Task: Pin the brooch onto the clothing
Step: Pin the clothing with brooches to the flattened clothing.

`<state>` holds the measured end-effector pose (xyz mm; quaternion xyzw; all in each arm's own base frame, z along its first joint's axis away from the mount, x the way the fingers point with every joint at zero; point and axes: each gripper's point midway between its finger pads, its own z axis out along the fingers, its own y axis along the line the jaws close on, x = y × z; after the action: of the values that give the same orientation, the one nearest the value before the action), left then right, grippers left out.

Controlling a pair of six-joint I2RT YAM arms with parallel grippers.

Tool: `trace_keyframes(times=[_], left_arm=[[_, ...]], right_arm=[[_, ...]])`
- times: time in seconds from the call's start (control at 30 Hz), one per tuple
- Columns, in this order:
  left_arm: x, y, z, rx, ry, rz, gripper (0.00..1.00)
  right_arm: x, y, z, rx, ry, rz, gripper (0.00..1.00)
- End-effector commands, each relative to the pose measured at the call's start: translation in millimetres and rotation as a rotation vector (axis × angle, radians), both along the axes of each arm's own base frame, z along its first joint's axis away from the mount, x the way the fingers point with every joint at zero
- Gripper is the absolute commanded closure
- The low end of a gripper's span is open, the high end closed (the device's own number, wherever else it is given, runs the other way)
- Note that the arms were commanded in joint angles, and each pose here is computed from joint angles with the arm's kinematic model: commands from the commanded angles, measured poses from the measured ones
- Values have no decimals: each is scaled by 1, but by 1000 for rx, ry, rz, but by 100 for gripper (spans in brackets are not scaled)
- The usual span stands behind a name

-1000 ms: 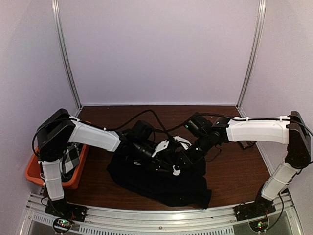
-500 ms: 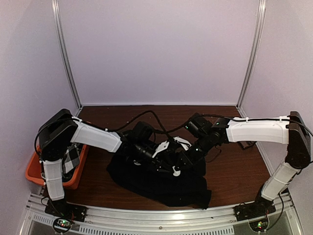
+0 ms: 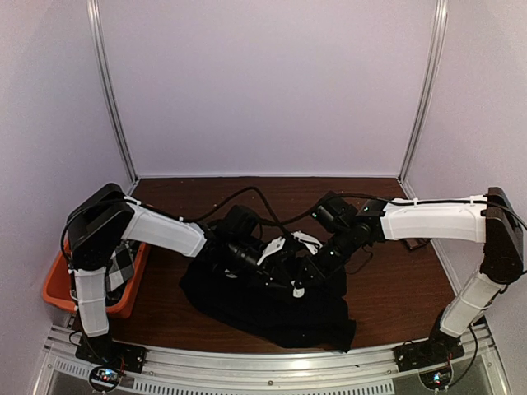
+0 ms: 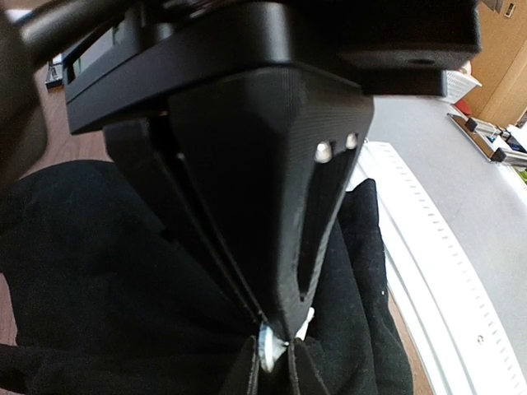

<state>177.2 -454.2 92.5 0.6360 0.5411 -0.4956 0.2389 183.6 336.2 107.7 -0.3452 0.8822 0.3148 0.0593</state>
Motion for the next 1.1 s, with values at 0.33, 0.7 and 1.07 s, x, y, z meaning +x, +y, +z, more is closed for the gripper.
trace_keyframes(times=[0.33,0.7,1.07], left_arm=[[-5,-3,2,-29,23,-20,98],[-6,-3,3,-34,31,-26,100],[-4,-2,5,-44,38,-27,100]], right_arm=[[15,2,14,22,-88,-16,89],[13,-11,12,45,-95,-48,88],[15,-18,13,77,-119,-84,88]])
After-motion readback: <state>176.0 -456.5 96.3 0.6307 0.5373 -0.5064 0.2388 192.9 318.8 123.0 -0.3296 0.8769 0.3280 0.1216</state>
